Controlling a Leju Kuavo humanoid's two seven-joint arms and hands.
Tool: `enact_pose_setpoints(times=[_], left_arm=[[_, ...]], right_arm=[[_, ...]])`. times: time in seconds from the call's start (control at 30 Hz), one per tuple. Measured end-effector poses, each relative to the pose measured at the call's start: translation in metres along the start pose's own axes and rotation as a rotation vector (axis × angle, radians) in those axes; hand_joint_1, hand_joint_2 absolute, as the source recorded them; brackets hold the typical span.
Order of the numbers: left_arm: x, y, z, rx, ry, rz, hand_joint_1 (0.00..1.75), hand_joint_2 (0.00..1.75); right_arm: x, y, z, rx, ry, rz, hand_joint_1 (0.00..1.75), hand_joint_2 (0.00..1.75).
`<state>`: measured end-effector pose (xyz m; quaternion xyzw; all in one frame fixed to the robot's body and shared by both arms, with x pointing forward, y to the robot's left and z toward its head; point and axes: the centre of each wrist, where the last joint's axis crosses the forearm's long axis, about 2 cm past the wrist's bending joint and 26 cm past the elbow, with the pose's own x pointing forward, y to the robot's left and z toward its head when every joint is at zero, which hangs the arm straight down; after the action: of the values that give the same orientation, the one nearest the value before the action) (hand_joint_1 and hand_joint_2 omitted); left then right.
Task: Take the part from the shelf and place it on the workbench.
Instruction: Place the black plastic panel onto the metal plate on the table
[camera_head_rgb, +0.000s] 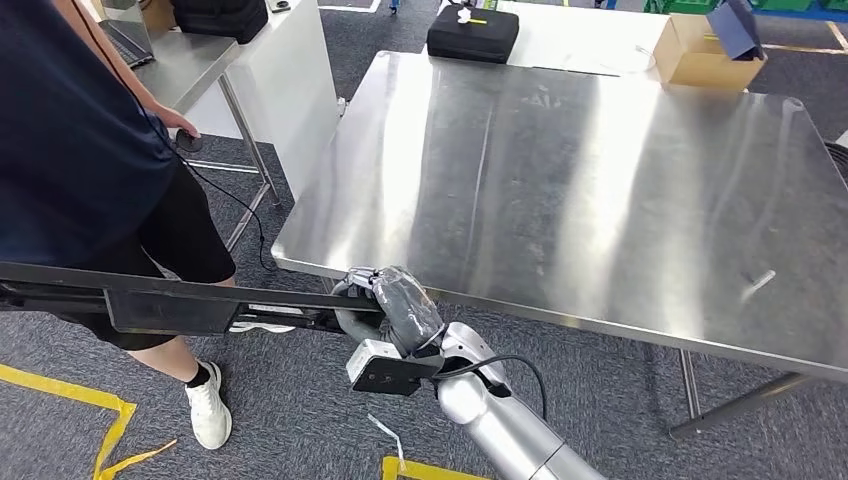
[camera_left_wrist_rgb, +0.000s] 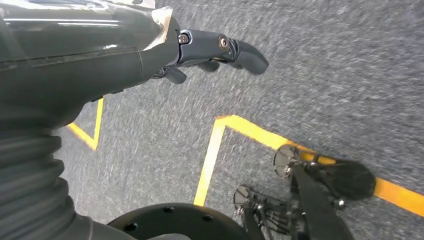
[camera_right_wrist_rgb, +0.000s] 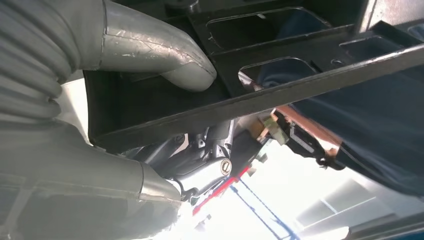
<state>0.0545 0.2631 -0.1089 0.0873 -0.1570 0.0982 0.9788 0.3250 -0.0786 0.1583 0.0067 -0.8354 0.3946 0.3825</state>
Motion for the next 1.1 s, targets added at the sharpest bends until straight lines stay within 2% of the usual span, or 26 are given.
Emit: enact_pose_setpoints(times=[0.2,0.33,0.5,0.63,0.9,1.0,1.1], left_arm=[[0.001,0.001,0.000,-0.004,0.000,-0.026,0.00,1.75],[0.003,0.002,-0.001,-0.008,-0.002,-0.051,0.00,1.75],[0.003,0.002,-0.001,-0.019,-0.014,-0.069,0.00,1.75],[0.001,0.002,-0.001,-0.020,-0.015,-0.090,0.00,1.75],[0.001,0.002,-0.001,-0.020,-0.029,-0.128,0.00,1.75],[0.002,0.003,-0.001,-0.018,-0.032,-0.131,0.00,1.75],[0.002,0.003,-0.001,-0.018,-0.034,-0.131,0.00,1.75]], right_arm=[[0.004,-0.003,-0.019,0.025,0.011,0.013,1.75,1.75],[0.012,-0.027,-0.060,0.038,0.089,0.067,1.75,1.75],[0.021,-0.102,-0.124,-0.051,0.145,0.208,1.75,1.75],[0.021,-0.166,-0.149,-0.159,0.246,0.358,1.75,1.75],[0.017,-0.284,-0.154,-0.291,0.406,0.629,1.75,1.75],[0.020,-0.312,-0.152,-0.331,0.435,0.668,1.75,1.75],[0.021,-0.324,-0.150,-0.349,0.450,0.683,1.75,1.75]])
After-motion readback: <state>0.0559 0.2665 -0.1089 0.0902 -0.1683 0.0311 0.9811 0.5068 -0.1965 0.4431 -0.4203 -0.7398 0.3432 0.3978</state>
